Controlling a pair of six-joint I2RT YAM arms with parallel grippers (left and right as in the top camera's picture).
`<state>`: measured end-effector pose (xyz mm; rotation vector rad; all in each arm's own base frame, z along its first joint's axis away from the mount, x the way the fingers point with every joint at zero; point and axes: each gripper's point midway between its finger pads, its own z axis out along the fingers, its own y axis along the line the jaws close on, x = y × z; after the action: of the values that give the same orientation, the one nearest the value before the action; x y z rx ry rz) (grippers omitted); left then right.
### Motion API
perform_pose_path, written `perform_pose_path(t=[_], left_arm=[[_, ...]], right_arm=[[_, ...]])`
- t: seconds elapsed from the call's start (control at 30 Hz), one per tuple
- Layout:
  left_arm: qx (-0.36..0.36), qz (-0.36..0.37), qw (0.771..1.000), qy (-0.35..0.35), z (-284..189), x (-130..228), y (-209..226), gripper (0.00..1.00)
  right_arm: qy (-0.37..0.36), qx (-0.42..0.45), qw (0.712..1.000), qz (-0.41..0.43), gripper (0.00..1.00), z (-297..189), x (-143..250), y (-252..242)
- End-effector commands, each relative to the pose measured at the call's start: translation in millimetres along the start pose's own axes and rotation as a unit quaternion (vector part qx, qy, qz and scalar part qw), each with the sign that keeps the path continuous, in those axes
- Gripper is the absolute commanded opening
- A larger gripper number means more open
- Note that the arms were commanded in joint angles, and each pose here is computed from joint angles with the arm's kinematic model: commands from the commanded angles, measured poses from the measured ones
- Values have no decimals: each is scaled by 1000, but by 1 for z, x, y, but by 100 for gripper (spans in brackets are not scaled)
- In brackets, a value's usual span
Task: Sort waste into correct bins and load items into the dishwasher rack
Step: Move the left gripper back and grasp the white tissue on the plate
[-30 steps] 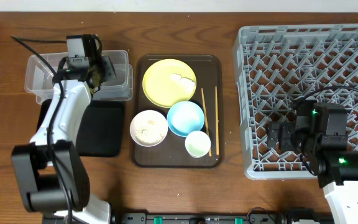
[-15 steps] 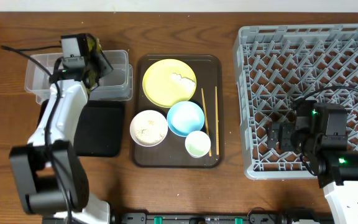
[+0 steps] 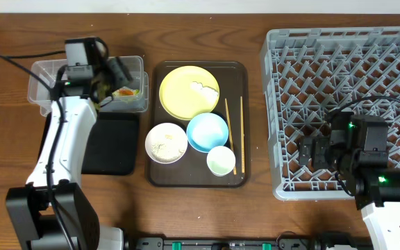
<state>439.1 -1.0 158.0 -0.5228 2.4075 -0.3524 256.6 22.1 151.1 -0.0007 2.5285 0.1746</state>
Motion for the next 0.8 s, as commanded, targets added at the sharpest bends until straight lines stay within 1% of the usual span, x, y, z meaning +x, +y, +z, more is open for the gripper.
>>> perform_pose_path(t=[0.0,0.03,0.1,0.23,0.3,0.33,0.37,0.4,0.43,0.47,0.6,0.77], left_arm=[[58,35,997,33,3,20,-37,62],[62,46,996,38,4,25,-44,63],[70,64,994,52,9,38,-58,67],[85,92,988,87,29,70,-85,70],[86,82,987,106,38,84,-95,76],[87,72,987,112,41,88,-99,77],[88,65,987,116,44,90,-104,78],[91,62,987,118,46,91,-111,84],[94,62,987,119,47,91,-117,88],[97,62,986,119,48,90,-124,89],[107,55,986,118,54,85,-144,91],[118,66,984,118,72,95,-156,92]], right_arm=[[-12,-8,1000,-1,99,-6,-8,5],[-12,-8,1000,-1,99,-6,-8,5],[-12,-8,1000,-1,99,-6,-8,5],[-12,-8,1000,-1,99,-6,-8,5],[-12,-8,1000,-1,99,-6,-8,5],[-12,-8,1000,-1,99,-6,-8,5],[-12,-8,1000,-1,99,-6,-8,5],[-12,-8,1000,-1,99,-6,-8,5],[-12,-8,1000,-1,99,-6,-8,5],[-12,-8,1000,-1,99,-6,-8,5],[-12,-8,1000,-1,99,-6,-8,5],[-12,-8,1000,-1,99,-6,-8,5]])
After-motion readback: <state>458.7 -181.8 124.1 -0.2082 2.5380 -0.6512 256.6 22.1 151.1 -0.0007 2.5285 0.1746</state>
